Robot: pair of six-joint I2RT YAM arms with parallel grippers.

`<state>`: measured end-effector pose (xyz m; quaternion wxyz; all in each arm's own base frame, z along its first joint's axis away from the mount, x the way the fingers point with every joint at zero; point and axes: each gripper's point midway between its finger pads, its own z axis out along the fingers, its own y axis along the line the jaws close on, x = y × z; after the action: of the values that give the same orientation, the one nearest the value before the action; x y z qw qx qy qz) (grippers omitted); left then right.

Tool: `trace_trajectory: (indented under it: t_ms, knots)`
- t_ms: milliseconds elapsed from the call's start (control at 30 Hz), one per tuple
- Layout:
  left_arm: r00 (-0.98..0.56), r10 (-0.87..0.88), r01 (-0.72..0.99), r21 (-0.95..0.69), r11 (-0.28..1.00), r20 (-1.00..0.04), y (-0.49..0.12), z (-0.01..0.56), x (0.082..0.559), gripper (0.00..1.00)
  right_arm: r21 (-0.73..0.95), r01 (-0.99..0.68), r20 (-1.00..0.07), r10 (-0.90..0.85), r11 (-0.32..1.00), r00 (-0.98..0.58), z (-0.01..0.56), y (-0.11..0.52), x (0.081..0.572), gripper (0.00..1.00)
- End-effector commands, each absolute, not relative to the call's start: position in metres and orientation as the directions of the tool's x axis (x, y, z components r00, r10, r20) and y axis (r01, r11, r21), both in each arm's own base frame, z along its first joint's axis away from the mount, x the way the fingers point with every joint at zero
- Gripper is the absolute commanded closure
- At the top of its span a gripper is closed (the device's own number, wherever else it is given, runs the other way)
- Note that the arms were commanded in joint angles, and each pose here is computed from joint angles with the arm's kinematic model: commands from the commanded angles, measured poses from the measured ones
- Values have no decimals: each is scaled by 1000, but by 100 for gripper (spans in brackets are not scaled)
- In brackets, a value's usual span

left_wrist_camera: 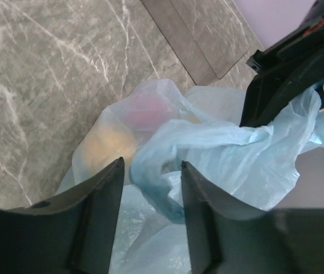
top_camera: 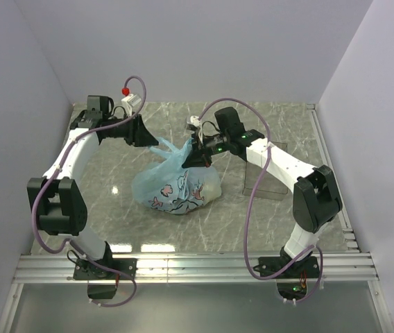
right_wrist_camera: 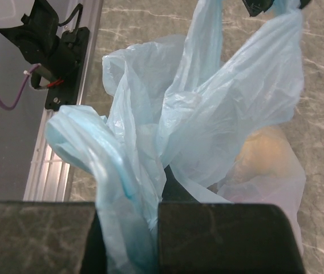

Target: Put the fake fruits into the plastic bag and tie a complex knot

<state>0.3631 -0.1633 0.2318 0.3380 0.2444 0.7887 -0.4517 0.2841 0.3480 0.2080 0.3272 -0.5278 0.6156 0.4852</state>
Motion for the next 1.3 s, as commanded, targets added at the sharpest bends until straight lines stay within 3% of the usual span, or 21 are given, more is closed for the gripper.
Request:
trace_trajectory:
  t_ms: [0, 100, 200, 267, 300, 400, 567, 667, 700, 733, 867, 1000, 1100, 1267]
  knots:
    - [-646, 85, 686, -528, 500, -759, -159, 243, 368, 49, 171, -984, -942, -300, -51, -149, 230, 346, 280, 100]
    - [-647, 98, 679, -513, 525, -756, -156, 239, 367, 43, 170, -984, -943, -300, -53, -147, 231, 346, 279, 100]
    - [-659, 93, 671, -528, 522, -746, -154, 240, 365, 44, 173, -984, -941, -303, -48, -150, 230, 346, 280, 100]
    - [-663, 92, 684, -552, 478, -743, -158, 246, 358, 59, 176, -983, -940, -304, -44, -155, 229, 346, 281, 100]
    - [-657, 91, 694, -552, 463, -749, -158, 252, 358, 73, 174, -984, -940, -305, -35, -155, 229, 347, 283, 100]
    - [-637, 76, 725, -563, 397, -767, -161, 273, 351, 100, 210, -978, -930, -310, -8, -197, 224, 349, 288, 100]
    - [-539, -3, 770, -494, 403, -842, -169, 325, 336, 100, 373, -918, -881, -258, 136, -397, 221, 355, 303, 100]
    - [-492, 16, 801, -445, 400, -871, -181, 321, 311, 100, 478, -854, -826, -225, 205, -516, 216, 359, 312, 100]
    - [-505, 68, 811, -445, 381, -861, -194, 306, 295, 100, 522, -822, -798, -208, 227, -565, 216, 361, 313, 100]
    - [-510, 82, 776, -417, 473, -856, -195, 298, 300, 100, 540, -807, -786, -199, 240, -585, 214, 361, 314, 100]
    - [-611, 112, 710, -480, 515, -783, -225, 267, 276, 100, 600, -739, -740, -139, 306, -658, 215, 363, 321, 100]
    - [-780, 108, 562, -613, 555, -617, -246, 218, 253, 100, 661, -638, -671, -69, 396, -738, 210, 361, 332, 100]
    - [-830, 105, 499, -646, 578, -547, -264, 189, 240, 100, 701, -570, -626, -14, 430, -780, 207, 361, 337, 100]
    - [-790, 132, 516, -534, 670, -599, -289, 162, 239, 100, 747, -505, -579, 50, 432, -814, 212, 363, 338, 100]
